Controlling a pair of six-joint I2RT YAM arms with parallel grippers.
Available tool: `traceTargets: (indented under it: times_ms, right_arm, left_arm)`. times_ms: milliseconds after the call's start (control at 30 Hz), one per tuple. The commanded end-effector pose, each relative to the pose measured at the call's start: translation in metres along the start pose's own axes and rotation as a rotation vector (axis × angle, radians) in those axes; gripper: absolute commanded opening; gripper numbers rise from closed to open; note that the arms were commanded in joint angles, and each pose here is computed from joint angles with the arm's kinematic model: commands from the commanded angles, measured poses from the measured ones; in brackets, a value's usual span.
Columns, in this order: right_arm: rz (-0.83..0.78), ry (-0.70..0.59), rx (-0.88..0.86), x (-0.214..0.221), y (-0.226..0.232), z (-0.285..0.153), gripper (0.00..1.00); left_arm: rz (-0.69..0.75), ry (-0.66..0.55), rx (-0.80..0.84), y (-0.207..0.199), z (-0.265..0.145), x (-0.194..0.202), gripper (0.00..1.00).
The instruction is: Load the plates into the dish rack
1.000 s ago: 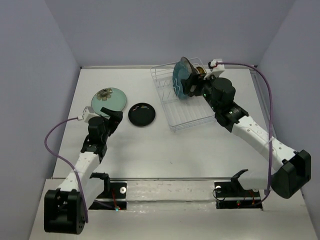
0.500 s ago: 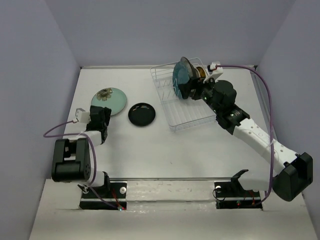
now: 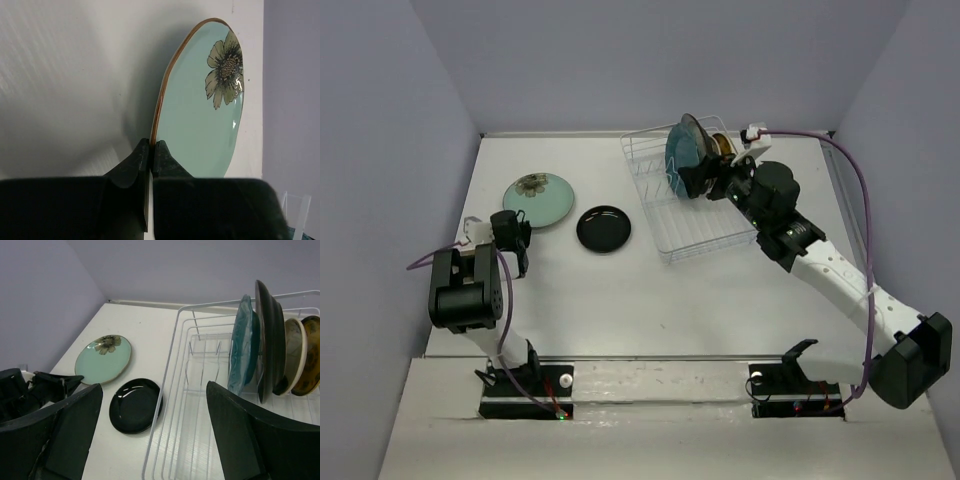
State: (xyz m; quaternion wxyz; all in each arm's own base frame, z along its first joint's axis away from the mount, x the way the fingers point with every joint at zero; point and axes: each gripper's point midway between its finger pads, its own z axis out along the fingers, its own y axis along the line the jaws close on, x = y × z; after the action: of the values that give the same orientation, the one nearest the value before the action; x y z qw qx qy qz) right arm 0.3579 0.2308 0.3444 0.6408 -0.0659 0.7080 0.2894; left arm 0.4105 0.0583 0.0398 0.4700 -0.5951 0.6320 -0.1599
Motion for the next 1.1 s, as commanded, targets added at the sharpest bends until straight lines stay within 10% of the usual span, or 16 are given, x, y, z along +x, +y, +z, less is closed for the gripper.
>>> traceTargets:
  times_ms: [0,400,1067]
  right_arm:
    - [0.026,0.028,-0.125,0.000,0.025,0.001,0.90]
    - [0.112,0.229,-0.366,0.052,0.070,0.027,0.94]
    - [0.248,0.399,-0.477,0.132,0.085,0.078,1.00]
  left_arm:
    - [-0.001,0.020,0.158,-0.031,-0.017,-0.005,0.05]
    - [-0.060,-0.047,0.597,-0.117,-0.157,-0.049,0.05]
    - [0.056,0.389,1.031,-0.144,-0.292,0.018,0.05]
